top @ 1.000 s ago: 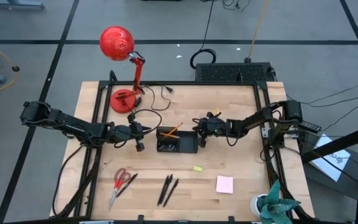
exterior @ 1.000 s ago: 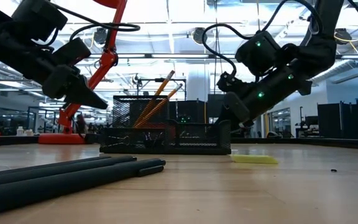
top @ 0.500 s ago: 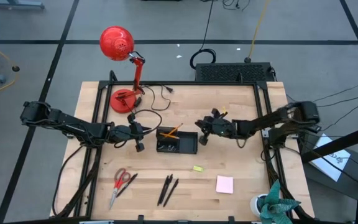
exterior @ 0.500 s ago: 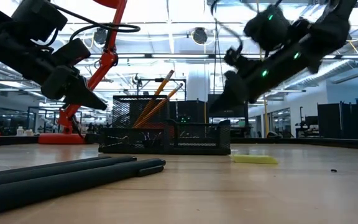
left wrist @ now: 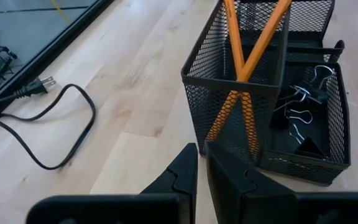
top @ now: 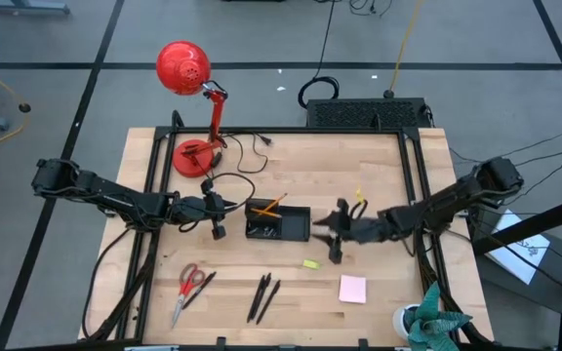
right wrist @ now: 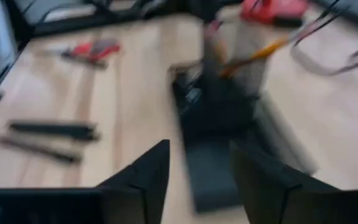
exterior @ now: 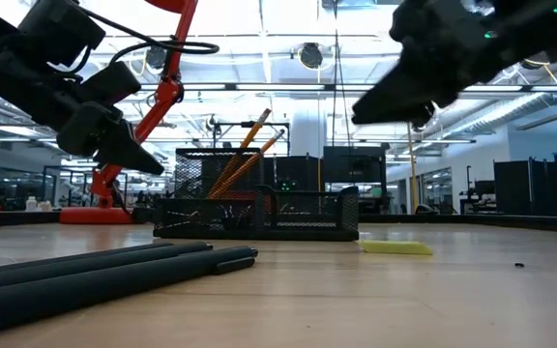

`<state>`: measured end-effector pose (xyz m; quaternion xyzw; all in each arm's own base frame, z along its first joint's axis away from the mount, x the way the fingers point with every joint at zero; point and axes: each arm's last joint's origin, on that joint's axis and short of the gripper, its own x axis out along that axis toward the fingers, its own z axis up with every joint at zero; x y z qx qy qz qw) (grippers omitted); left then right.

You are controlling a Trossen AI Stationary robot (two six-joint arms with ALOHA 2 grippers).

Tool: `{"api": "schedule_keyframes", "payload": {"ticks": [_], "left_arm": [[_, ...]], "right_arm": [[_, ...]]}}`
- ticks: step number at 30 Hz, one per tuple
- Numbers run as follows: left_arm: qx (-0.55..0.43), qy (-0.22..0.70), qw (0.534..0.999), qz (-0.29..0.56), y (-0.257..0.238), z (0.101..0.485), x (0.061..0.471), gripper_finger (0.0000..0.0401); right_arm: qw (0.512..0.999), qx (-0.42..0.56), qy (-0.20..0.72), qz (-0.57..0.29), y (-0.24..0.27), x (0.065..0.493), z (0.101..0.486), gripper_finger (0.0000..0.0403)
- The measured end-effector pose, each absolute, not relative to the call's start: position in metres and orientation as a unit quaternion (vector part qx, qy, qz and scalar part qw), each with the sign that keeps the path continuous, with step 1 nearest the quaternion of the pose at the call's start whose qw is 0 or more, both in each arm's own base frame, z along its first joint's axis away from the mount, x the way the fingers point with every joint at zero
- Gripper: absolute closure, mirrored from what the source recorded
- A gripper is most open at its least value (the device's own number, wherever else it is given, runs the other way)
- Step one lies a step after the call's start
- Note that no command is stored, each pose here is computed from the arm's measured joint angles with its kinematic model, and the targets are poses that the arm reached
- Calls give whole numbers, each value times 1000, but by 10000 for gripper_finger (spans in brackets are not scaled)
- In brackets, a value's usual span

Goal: Pick and place office supplies into organizer
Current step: Put the yellow eraser into the bottom left section of the desk organizer

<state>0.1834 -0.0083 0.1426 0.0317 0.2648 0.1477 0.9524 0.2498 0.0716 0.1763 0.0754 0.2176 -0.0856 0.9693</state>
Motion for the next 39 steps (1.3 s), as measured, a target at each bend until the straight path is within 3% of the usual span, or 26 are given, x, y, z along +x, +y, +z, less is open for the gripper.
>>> {"api": "schedule_keyframes", "payload": {"ticks": [4, 9, 21, 33, 39], "left_arm": [[32, 265, 952, 148, -8, 143, 183, 359], [28, 264, 953, 149, -8, 143, 183, 359], [28, 275, 950, 149, -8, 141, 182, 359], [29, 278, 949, 149, -8, 140, 182, 359], [29, 280, 948, 149, -8, 140, 182, 359]], "right_arm": [[962, 76, 253, -69, 89, 251, 155, 218], [954, 97, 277, -66, 101, 254, 131, 218], [946, 145, 285, -53, 123, 252, 111, 198], [933, 47, 341, -102, 148, 273, 93, 196], [920, 50, 369, -126, 150, 277, 91, 202]]}}
